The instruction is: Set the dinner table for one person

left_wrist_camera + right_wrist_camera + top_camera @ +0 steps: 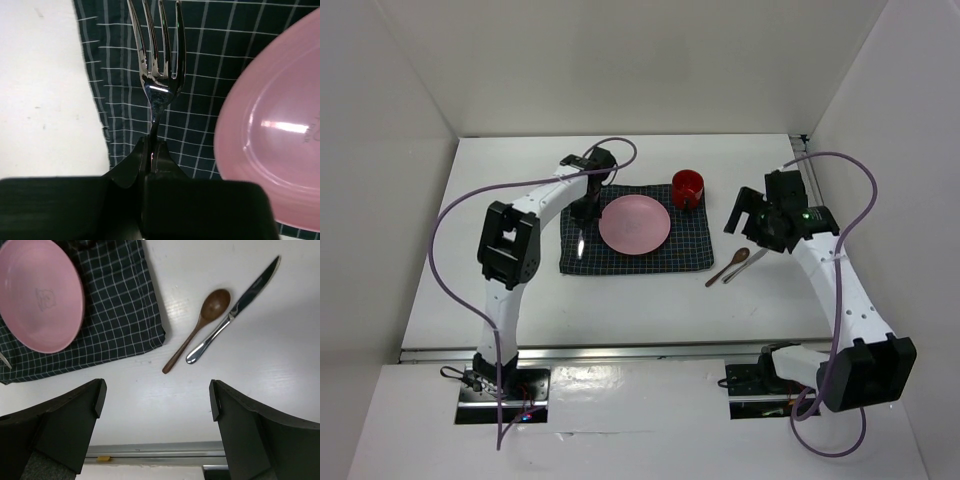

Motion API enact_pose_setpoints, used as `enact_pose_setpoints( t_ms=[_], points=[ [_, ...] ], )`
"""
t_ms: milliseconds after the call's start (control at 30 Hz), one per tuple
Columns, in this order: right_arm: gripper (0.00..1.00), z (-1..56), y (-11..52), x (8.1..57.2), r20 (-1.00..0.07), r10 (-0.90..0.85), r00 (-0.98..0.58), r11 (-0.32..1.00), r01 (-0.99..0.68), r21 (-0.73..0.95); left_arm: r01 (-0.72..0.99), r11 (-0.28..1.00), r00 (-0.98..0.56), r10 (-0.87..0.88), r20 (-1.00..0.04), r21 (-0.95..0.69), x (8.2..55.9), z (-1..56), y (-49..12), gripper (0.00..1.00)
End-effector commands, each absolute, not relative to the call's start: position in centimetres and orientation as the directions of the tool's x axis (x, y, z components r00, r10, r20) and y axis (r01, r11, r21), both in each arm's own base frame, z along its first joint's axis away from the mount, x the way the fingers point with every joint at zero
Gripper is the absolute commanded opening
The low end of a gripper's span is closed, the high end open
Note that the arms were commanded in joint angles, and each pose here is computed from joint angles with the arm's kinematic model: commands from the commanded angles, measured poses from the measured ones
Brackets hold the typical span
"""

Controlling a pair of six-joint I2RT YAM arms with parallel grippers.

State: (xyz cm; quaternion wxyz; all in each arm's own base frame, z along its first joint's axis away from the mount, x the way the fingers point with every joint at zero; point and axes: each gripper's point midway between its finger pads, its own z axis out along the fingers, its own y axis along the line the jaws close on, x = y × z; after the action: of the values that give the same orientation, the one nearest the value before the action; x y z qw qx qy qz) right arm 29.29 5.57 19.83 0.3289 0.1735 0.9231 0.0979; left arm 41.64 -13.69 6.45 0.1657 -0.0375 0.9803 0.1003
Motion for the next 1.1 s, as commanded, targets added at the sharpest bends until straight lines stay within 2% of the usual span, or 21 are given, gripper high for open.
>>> enact_pose_setpoints(
  t_ms=[0,267,367,400,467,500,633,733,800,900,933,1067],
  points=[
    [0.96,19.8,5.6,28.4,-0.557,0.43,-0.71,0.9,0.288,0.327,-0.063,0.991,-0.935,-0.018,-0.354,0.116,43.1,6.7,-15.6,0.0],
    [0.96,16.9,4.9,26.9,-0.517,0.482,-0.708,0.876,0.372,0.307,-0.066,0.991,-0.945,-0.024,-0.326,0.119,44.7,4.2,-16.1,0.0],
    [0.96,14.6,5.0,25.9,-0.468,0.532,-0.706,0.847,0.43,0.314,-0.08,0.988,-0.953,-0.038,-0.3,0.13,44.6,4.0,-15.5,0.2],
    [0.96,14.1,5.2,25.8,-0.452,0.545,-0.706,0.838,0.439,0.324,-0.081,0.989,-0.95,-0.039,-0.311,0.124,44.6,4.5,-15.6,0.36],
    [0.96,12.8,5.7,25.4,-0.424,0.571,-0.703,0.819,0.456,0.348,-0.089,0.99,-0.949,-0.051,-0.311,0.111,44.2,4.8,-15.6,0.51],
    [0.96,12.3,5.8,25.3,-0.41,0.582,-0.703,0.811,0.464,0.356,-0.091,0.99,-0.945,-0.052,-0.324,0.104,44.3,5.5,-15.7,0.55],
    [0.96,11.1,5.9,25.2,-0.394,0.608,-0.689,0.791,0.489,0.367,-0.104,0.992,-0.925,-0.069,-0.374,0.074,44.1,8.4,-15.6,0.57],
    [0.92,9.9,5.0,25.5,-0.389,0.639,-0.663,0.769,0.556,0.315,-0.12,0.991,-0.903,-0.086,-0.421,0.054,43.2,12.1,-15.1,0.57],
    [0.76,9.3,4.4,26.3,-0.392,0.654,-0.647,0.756,0.585,0.295,-0.13,0.991,-0.873,-0.107,-0.476,0.016,42.2,15.6,-14.7,0.57],
    [0.64,8.6,4.2,27.9,-0.394,0.667,-0.632,0.743,0.604,0.289,-0.137,0.99,-0.838,-0.13,-0.531,-0.026,41.1,18.4,-14.3,0.57],
    [0.62,8.6,4.6,28.4,-0.387,0.661,-0.643,0.749,0.588,0.304,-0.135,0.989,-0.807,-0.143,-0.573,-0.056,40.5,20.7,-14.0,0.57],
    [0.57,7.0,5.4,30.5,-0.367,0.662,-0.654,0.75,0.579,0.32,-0.142,0.977,-0.766,-0.212,-0.607,-0.161,38.2,23.0,-14.5,0.57]
  ],
)
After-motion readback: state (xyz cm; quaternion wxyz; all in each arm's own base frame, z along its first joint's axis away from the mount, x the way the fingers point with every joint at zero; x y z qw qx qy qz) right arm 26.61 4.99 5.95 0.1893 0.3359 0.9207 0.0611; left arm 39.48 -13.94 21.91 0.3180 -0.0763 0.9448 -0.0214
